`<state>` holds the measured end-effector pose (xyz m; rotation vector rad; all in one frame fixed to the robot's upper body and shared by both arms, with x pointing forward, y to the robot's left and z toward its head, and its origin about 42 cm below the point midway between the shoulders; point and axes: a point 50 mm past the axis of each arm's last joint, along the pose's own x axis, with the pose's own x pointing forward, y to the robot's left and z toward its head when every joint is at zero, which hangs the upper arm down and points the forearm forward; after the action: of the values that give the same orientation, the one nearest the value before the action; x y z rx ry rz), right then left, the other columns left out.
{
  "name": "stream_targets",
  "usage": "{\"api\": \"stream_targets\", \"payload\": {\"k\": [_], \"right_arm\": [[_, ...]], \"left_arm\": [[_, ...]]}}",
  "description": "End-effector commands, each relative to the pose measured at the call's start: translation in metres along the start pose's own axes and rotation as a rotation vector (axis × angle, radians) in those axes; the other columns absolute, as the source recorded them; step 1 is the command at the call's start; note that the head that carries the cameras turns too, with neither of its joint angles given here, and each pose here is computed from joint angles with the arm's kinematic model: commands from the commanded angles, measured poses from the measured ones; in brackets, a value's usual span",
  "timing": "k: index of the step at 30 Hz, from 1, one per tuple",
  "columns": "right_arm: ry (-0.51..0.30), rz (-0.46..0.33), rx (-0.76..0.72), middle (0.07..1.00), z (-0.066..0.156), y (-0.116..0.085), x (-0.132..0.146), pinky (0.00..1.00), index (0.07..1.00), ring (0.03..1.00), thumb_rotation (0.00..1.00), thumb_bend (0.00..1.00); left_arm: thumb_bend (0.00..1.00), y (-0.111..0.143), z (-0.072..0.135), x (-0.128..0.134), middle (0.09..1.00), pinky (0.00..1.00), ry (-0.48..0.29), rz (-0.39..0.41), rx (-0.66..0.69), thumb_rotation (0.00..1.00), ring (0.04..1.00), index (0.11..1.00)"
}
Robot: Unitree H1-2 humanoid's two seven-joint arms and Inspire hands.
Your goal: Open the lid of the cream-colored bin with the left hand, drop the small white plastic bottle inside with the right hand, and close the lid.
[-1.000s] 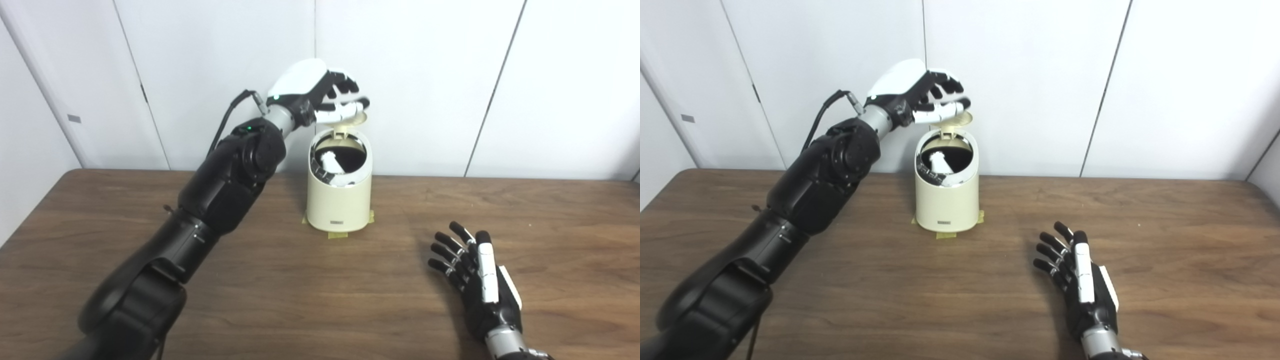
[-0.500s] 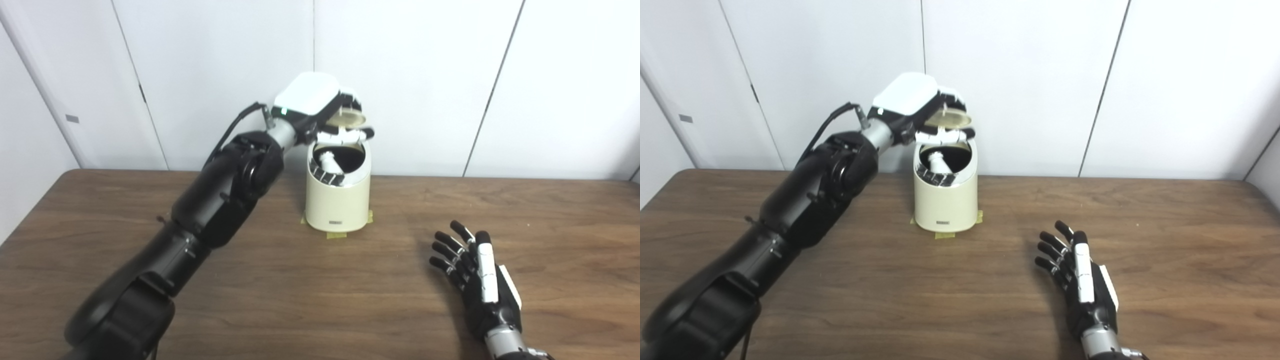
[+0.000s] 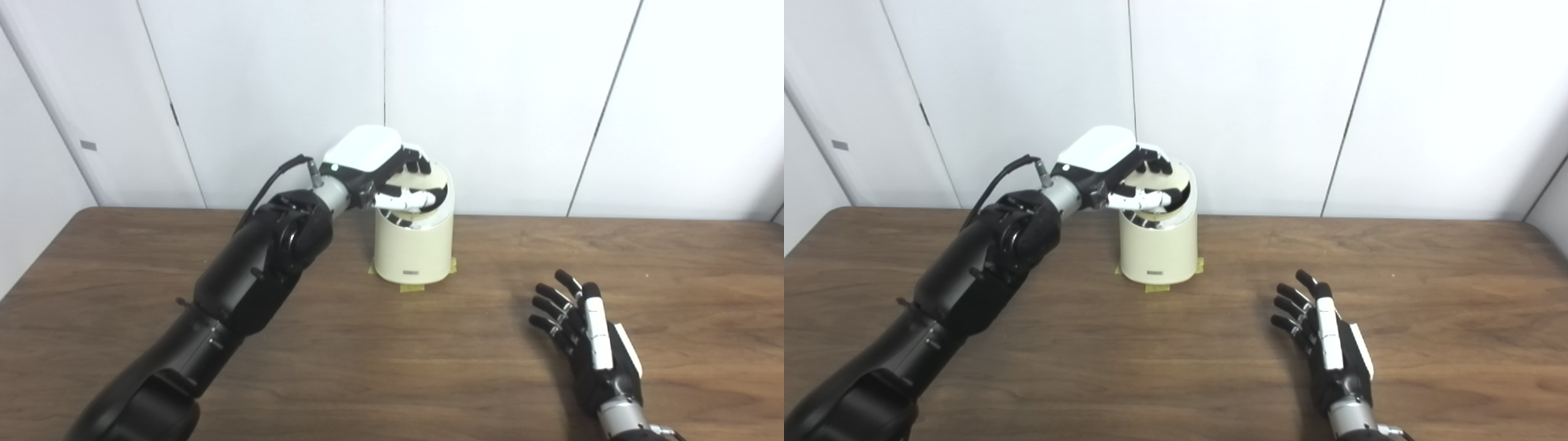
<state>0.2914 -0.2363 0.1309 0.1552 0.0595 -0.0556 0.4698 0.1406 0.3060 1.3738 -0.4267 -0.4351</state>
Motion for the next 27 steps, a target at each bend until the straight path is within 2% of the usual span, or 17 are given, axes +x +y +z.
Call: {"api": "stream_targets", "payload": {"k": [1,9,13,17,21,27], "right_arm": [[-0.025,0.014,-0.001,0.8,0.007,0.001,0.004,0.73,0.905,0.811,0.93,0.5],[-0.017,0.014,0.029,0.8,0.005,0.0,0.003,0.75,0.906,0.814,0.92,0.5],[-0.018,-0.007,0.023,0.785,0.005,0.0,0.003,0.72,0.898,0.796,0.93,0.51],[-0.011,-0.017,0.057,0.776,0.006,0.001,0.003,0.73,0.887,0.793,0.95,0.51],[0.001,-0.024,0.078,0.77,0.006,0.003,0.002,0.74,0.889,0.798,1.0,0.54],[0.002,-0.034,0.08,0.764,0.008,0.004,0.0,0.74,0.88,0.794,1.0,0.56]], "left_arm": [[0.54,0.017,-0.002,-0.003,0.749,0.64,-0.013,0.044,0.034,0.77,0.722,0.747],[0.55,0.001,-0.001,-0.016,0.755,0.68,-0.032,0.038,0.053,0.81,0.748,0.748],[0.54,-0.003,0.0,-0.02,0.748,0.69,-0.058,0.041,0.121,0.82,0.742,0.742],[0.52,-0.006,0.002,-0.024,0.768,0.73,-0.097,0.007,0.232,0.87,0.764,0.756],[0.5,-0.01,0.002,-0.025,0.784,0.79,-0.125,-0.028,0.332,0.87,0.795,0.773],[0.52,-0.018,0.001,-0.024,0.802,0.87,-0.136,-0.1,0.433,0.84,0.818,0.783]]}}
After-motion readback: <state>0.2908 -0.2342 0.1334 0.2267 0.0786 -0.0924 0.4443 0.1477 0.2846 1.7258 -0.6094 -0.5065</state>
